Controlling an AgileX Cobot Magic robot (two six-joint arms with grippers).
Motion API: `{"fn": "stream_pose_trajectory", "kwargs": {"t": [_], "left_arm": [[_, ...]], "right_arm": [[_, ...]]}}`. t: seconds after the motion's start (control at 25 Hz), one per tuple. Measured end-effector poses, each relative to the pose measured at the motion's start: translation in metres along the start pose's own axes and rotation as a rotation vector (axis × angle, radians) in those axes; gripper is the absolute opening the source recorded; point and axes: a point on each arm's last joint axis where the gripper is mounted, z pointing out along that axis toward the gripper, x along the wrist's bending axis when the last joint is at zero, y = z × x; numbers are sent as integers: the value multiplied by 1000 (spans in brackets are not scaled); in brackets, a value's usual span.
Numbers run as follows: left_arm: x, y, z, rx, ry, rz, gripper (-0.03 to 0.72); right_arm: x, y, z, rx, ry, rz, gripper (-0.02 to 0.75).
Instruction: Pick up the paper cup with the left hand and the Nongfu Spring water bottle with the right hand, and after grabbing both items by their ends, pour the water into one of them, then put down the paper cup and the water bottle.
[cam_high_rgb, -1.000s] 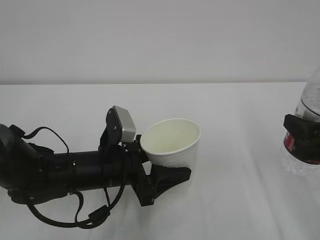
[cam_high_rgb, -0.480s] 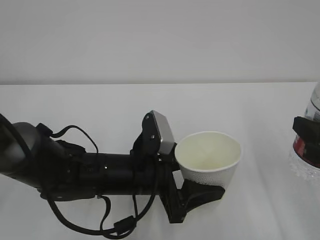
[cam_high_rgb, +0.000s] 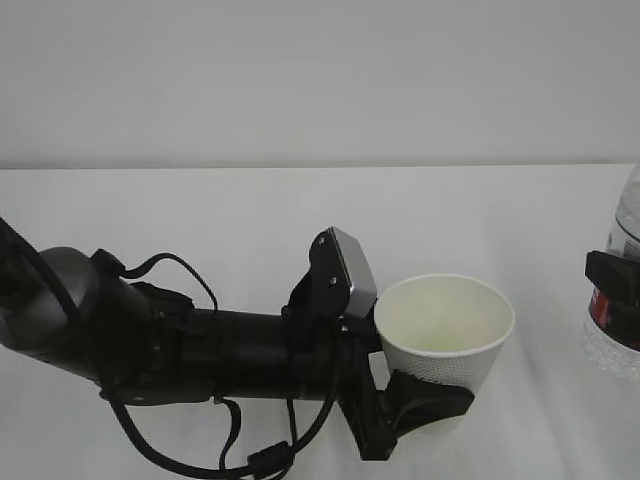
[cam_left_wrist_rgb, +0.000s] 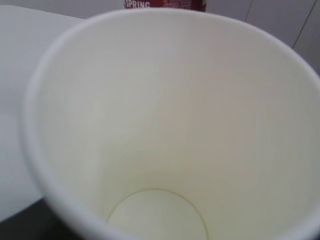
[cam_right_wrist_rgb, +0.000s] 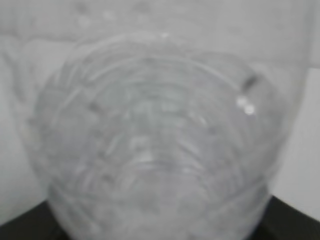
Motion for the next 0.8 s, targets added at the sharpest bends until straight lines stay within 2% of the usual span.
{"fn": "stream_pose_trajectory", "kwargs": {"t": [0.4,0.52,0.8], "left_arm": [[-1,0,0,2,-2,-3,537],[0,3,3,-2,-4,8,537],[0,11,12,7,-3,44,536]], "right_arm": [[0,5,-10,-13,-5,-5,452],[0,9,-15,-42,-6,-6,452],[0,7,-15,-15,-7,-62,452]]}}
